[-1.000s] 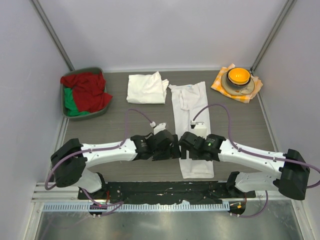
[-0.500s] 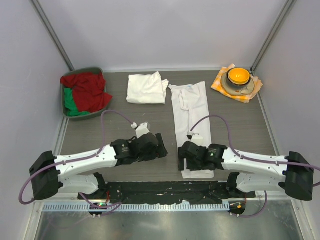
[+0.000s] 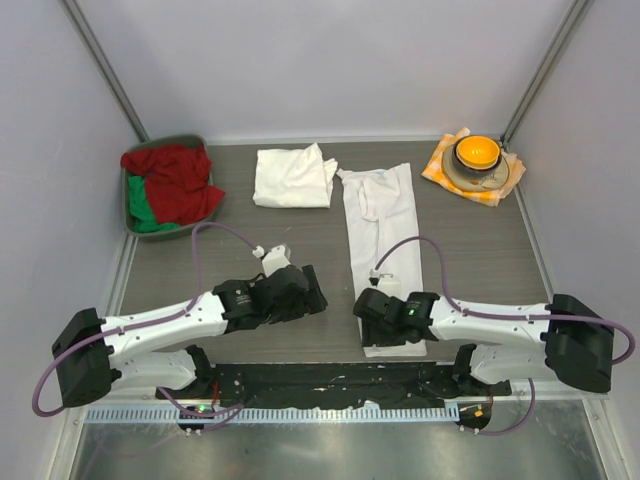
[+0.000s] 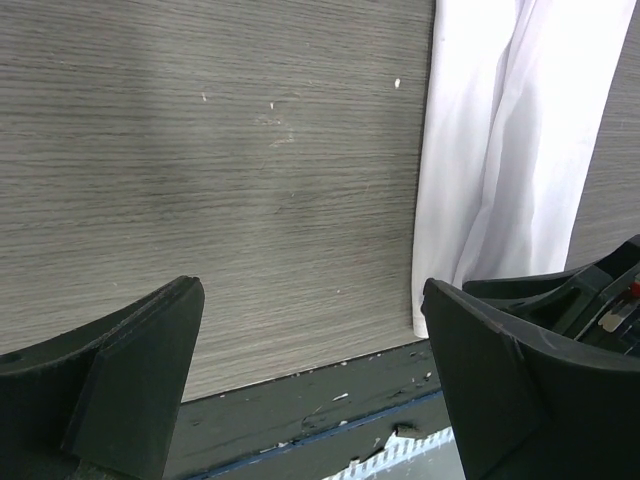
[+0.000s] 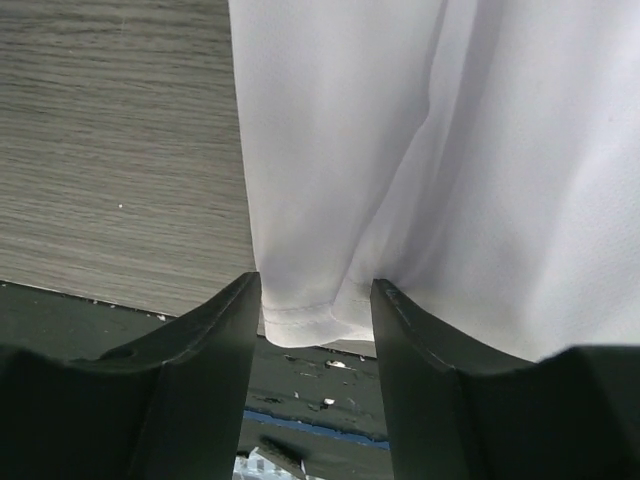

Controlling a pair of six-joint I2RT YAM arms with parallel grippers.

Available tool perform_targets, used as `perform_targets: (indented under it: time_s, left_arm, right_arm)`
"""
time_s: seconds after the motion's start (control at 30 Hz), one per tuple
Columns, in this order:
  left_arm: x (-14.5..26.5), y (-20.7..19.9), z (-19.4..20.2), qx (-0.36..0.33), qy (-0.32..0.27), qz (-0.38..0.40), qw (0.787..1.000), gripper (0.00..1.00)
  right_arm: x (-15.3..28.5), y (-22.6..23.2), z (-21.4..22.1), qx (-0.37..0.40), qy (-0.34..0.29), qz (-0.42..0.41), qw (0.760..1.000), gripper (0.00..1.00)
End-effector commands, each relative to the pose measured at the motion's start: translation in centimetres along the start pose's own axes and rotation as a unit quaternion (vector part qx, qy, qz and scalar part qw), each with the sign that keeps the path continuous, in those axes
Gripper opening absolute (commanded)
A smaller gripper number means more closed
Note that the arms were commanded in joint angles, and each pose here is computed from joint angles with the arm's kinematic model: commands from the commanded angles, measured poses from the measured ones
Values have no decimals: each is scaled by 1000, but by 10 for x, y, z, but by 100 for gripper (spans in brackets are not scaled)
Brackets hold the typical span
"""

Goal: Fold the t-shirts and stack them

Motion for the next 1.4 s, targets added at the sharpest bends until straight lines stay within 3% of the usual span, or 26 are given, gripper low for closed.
perform_targets:
  time_s: [0.0, 0.13, 0.37, 0.6, 0.87, 1.17, 1.27, 1.37]
  left_arm:
    - [1, 2, -7, 9, -18, 1, 1000, 97]
    - [1, 0, -8, 9, -17, 3, 1000, 97]
    - [-6, -28, -7, -6, 12, 35, 999, 96]
    - [-35, -55, 14, -14, 54, 70, 996, 96]
    - [-52, -96, 51, -22, 104, 116, 988, 96]
    - [-49, -104, 103, 2, 137, 137, 981, 95]
    - [-51, -105, 119, 9, 148, 141, 979, 92]
    - [-55, -105, 130, 17, 151, 144, 978, 82]
  right_arm:
    - [-2, 15, 4, -1, 6, -27, 1000, 53]
    - [6, 18, 0, 8, -4, -20, 1000, 59]
    - [73, 28, -55, -3, -118, -36, 992, 74]
    - [106, -13, -80, -37, -198, 8, 979, 86]
    - [93, -34, -70, -48, -190, 25, 980, 87]
    - [88, -42, -64, -59, -183, 21, 981, 86]
    - [87, -44, -62, -62, -180, 21, 982, 86]
    - [86, -46, -60, -67, -177, 16, 982, 86]
Point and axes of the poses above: each gripper's point midway between its finger pads, its own x axis back along the fingers, its own y axis along the line the jaws close on, z = x × y, the point moved 2 cm from there along x, back along the fingers, and after that the axes turned 12 degrees about -x, right-handed, at the moved point
